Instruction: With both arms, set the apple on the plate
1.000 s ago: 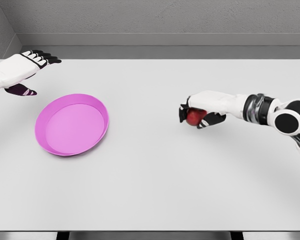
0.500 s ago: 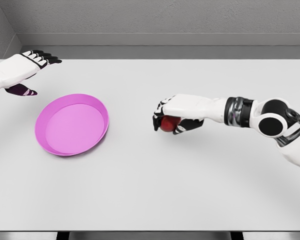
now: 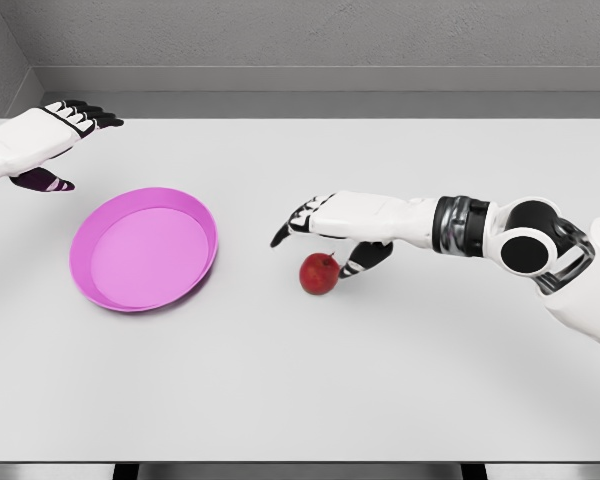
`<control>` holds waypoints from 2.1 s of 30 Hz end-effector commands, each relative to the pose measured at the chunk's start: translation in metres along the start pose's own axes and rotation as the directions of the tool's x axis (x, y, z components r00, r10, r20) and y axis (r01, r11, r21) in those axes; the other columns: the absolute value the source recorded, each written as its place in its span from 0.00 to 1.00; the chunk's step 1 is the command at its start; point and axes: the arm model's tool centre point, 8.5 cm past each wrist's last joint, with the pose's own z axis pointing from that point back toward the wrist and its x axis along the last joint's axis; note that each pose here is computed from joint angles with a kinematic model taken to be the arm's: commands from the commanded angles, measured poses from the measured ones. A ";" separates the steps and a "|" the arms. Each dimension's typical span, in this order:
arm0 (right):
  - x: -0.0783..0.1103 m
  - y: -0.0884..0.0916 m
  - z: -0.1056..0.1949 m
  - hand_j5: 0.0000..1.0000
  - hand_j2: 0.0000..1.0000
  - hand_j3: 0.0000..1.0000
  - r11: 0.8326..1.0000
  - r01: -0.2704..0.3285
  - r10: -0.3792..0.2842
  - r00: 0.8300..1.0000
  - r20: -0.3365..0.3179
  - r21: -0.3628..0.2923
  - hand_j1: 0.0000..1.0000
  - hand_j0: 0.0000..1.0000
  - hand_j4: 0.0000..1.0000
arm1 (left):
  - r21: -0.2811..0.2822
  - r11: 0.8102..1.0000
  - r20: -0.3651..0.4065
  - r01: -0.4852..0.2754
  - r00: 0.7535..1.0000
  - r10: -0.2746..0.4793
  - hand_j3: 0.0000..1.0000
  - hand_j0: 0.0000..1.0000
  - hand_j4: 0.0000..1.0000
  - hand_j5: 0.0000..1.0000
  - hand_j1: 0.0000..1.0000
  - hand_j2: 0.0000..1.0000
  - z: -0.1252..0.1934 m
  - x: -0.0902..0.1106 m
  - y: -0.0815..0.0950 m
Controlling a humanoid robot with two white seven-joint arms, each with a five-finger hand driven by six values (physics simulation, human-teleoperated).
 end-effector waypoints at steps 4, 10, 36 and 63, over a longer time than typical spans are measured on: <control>-0.021 -0.026 0.041 1.00 1.00 1.00 0.997 -0.043 0.038 0.996 -0.087 -0.065 1.00 1.00 1.00 | 0.007 1.000 -0.002 -0.005 1.000 0.005 1.00 1.00 1.00 1.00 1.00 1.00 0.001 -0.001 0.001; -0.052 -0.071 0.174 1.00 1.00 1.00 0.964 -0.200 0.139 0.941 -0.309 -0.175 1.00 1.00 1.00 | 0.025 1.000 -0.005 -0.016 1.000 0.017 1.00 1.00 1.00 1.00 1.00 1.00 0.001 -0.002 0.003; -0.064 -0.018 0.204 1.00 1.00 1.00 0.970 -0.175 0.127 0.957 -0.260 -0.169 1.00 1.00 1.00 | -0.158 0.963 0.575 0.218 0.813 -0.090 1.00 1.00 1.00 1.00 1.00 1.00 -0.098 0.214 0.006; -0.064 -0.016 0.204 1.00 1.00 1.00 0.971 -0.171 0.123 0.958 -0.260 -0.168 1.00 1.00 1.00 | -0.192 0.918 0.663 0.348 0.735 -0.141 1.00 1.00 1.00 1.00 1.00 1.00 -0.134 0.265 -0.009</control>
